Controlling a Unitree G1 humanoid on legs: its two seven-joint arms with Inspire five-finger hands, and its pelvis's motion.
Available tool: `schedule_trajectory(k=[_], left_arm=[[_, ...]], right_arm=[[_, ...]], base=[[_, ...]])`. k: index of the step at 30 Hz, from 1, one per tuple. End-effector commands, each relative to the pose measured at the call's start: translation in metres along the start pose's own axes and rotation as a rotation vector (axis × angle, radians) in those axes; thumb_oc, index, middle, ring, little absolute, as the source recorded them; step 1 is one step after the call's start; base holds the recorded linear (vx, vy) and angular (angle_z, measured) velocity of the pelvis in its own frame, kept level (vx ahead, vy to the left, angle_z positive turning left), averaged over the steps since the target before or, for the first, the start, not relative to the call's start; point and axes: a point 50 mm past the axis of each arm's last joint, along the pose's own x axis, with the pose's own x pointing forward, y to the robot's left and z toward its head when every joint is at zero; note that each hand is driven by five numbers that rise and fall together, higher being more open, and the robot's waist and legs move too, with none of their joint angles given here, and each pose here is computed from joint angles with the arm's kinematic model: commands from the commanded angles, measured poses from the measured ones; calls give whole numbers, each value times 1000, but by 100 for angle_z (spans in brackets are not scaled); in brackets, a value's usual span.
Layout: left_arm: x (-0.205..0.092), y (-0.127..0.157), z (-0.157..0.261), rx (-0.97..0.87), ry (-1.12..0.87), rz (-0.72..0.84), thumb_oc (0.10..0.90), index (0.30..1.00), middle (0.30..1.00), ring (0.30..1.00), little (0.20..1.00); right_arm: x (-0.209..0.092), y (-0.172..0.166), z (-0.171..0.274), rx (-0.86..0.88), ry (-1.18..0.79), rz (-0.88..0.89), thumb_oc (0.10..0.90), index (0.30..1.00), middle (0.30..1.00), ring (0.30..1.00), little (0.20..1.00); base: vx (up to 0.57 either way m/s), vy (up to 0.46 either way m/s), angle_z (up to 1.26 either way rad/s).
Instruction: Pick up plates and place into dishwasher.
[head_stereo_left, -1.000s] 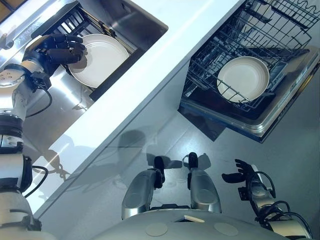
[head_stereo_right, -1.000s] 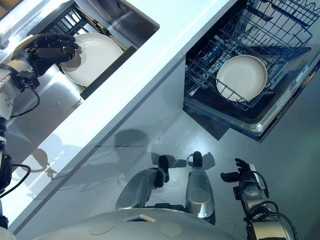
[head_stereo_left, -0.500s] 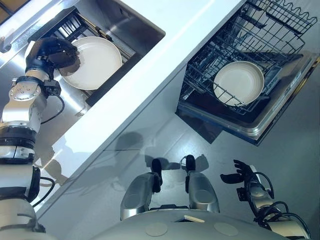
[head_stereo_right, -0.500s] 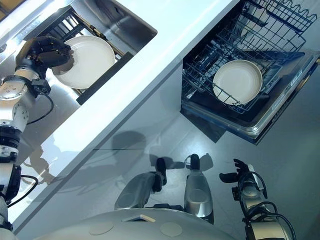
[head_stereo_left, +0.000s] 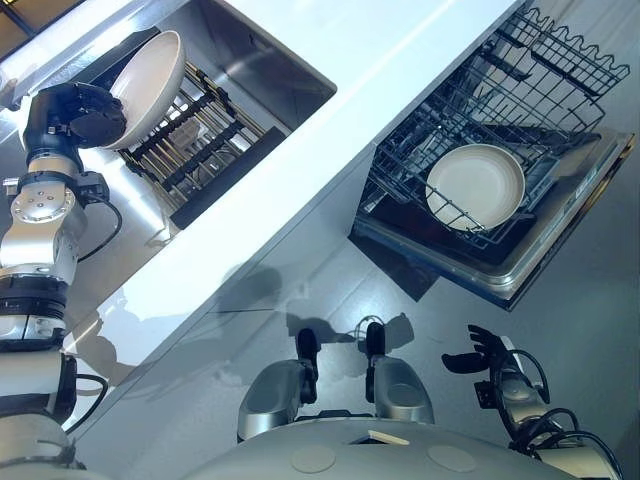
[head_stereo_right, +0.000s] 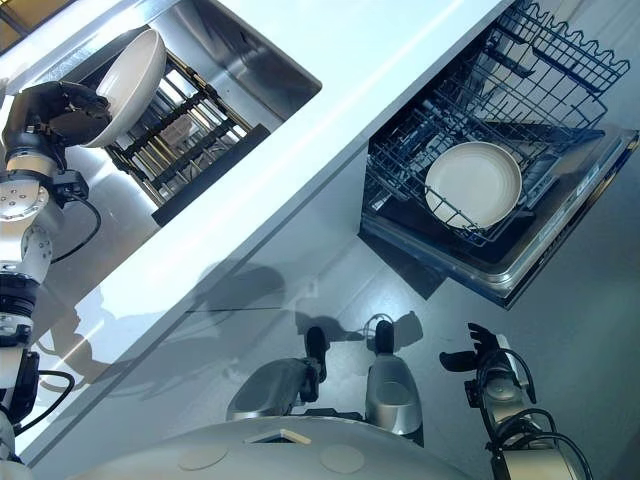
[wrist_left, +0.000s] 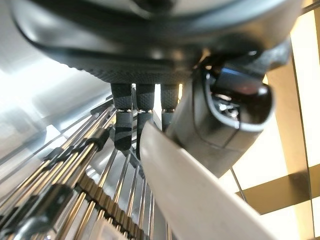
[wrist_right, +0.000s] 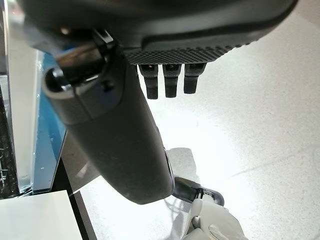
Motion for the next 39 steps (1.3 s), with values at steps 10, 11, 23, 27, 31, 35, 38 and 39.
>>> schedule_trajectory(k=[10, 11, 23, 27, 31, 35, 38, 39], left_arm=[[5, 37, 67, -8, -296, 121, 199, 385, 385, 385, 299], [5, 37, 68, 3, -306, 124, 171, 361, 361, 361, 271], [-15, 34, 95, 38, -548, 118, 100, 300, 300, 300, 200], [-25, 26, 97, 4, -614, 95, 100, 300, 300, 300, 200], [-32, 16, 93, 21, -668, 84, 100, 300, 300, 300, 200], [-36, -2, 100, 93, -721, 74, 100, 300, 300, 300, 200], [-39, -7, 100, 171, -739, 86, 100, 300, 300, 300, 200], [-39, -8, 100, 216, -741, 84, 100, 300, 300, 300, 200]], right_arm=[[-8, -10, -19, -61, 6, -24, 800, 900, 900, 900, 900], [-8, -11, -19, -55, 6, -28, 800, 900, 900, 900, 900], [-13, -37, -37, 311, 91, -263, 800, 900, 900, 900, 900], [-18, -62, -42, 601, 112, -497, 800, 900, 900, 900, 900], [-28, -91, -44, 1033, 104, -811, 800, 900, 900, 900, 900], [-41, -128, 10, 1093, -202, -1119, 800, 900, 900, 900, 900], [-56, -133, 61, 986, -429, -1206, 800, 900, 900, 900, 900], [-70, -140, 88, 898, -614, -1253, 800, 900, 900, 900, 900]], base=[[0, 0, 0], [0, 0, 0], [5, -3, -2], [8, -5, -8], [24, 7, -10], [32, 2, -10], [2, -6, -4], [7, -13, -7]])
